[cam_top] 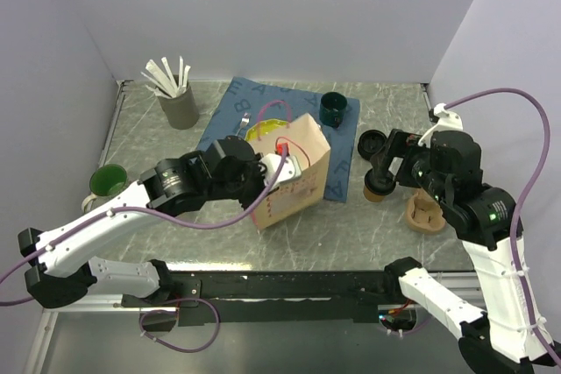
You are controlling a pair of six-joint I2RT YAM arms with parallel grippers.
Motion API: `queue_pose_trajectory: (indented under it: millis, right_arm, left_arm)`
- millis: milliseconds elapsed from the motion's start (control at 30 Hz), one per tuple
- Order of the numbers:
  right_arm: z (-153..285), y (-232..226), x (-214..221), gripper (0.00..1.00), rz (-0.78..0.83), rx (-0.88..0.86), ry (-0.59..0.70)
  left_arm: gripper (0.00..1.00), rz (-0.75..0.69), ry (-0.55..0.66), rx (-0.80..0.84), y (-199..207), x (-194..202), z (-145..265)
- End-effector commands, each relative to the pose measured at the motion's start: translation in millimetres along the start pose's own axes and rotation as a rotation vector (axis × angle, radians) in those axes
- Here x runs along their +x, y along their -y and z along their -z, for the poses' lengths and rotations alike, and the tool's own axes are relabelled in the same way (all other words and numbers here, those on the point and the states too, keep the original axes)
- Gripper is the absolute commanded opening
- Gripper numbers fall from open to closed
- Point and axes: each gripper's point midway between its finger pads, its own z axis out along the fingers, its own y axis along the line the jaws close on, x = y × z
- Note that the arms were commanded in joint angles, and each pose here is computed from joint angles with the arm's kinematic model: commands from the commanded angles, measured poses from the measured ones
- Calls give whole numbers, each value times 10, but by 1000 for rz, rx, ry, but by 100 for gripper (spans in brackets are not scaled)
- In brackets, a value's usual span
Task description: Pack the takeout coffee
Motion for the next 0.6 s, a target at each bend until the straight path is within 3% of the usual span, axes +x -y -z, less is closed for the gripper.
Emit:
queue_pose_trajectory:
  millis: [0, 100, 300, 333, 433, 500, 567]
  right_arm:
    - [2, -126, -237, 100, -20, -40, 74]
    - [-40, -121, -221, 100, -11, -31, 58]
    - [-72, -144, -223, 100, -5, -38, 53]
    - [-78, -148, -223, 100, 6, -39, 50]
    - [-95, -168, -247, 100, 20, -43, 45]
    - [-119, -215, -252, 100, 31, -65, 37]
    - [-147, -257, -244, 100, 43, -83, 22]
  left_arm:
    - [1, -58, 39, 66, 123, -10, -37]
    - [2, -60, 2, 137, 252, 92, -62]
    - [36, -61, -4, 120, 223, 119, -2]
    - [51, -54, 0, 103, 193, 99, 18]
    - [71, -12, 49, 1, 27, -20, 95]
    - [73, 36, 104, -26, -6, -122, 174]
    - [79, 134, 144, -157, -218, -206, 239]
